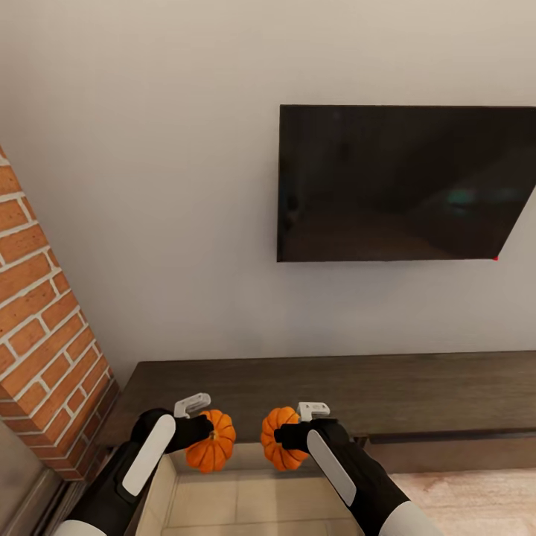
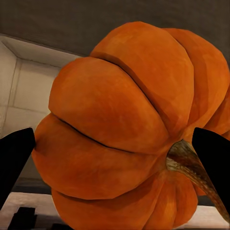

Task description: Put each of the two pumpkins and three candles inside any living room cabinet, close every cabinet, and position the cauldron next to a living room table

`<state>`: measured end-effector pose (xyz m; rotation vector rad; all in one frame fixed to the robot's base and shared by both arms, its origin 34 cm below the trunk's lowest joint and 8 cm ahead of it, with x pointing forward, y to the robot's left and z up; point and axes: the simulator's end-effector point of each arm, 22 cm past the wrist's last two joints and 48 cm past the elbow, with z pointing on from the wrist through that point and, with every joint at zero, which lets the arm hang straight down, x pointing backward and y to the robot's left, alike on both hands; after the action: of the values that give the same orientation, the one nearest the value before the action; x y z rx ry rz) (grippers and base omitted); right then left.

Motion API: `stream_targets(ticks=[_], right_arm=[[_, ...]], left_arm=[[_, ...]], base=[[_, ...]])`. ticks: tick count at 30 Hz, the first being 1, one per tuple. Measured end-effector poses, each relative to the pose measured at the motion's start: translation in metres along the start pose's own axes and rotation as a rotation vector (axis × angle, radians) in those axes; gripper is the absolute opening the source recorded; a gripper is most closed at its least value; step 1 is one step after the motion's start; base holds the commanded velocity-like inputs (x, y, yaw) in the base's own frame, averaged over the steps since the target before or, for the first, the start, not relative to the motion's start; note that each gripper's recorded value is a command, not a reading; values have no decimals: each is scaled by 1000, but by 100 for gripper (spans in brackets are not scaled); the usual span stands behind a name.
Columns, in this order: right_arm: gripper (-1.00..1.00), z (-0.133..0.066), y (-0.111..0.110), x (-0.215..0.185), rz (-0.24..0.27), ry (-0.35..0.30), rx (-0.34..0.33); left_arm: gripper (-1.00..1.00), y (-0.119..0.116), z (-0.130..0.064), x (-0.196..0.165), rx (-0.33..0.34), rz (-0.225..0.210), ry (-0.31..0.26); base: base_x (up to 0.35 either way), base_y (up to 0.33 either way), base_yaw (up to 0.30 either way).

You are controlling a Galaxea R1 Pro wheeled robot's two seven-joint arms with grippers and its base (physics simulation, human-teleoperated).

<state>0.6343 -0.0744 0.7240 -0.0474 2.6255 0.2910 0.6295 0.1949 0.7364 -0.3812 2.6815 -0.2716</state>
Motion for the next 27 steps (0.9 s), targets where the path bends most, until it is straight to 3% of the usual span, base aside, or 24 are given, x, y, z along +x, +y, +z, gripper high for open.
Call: stream_targets(ticks=[27], right_arm=[[-100, 29, -3, 11, 2, -18, -16]], left_arm=[[-100, 8, 33, 15, -2, -4, 6]], base=[[0, 0, 0]])
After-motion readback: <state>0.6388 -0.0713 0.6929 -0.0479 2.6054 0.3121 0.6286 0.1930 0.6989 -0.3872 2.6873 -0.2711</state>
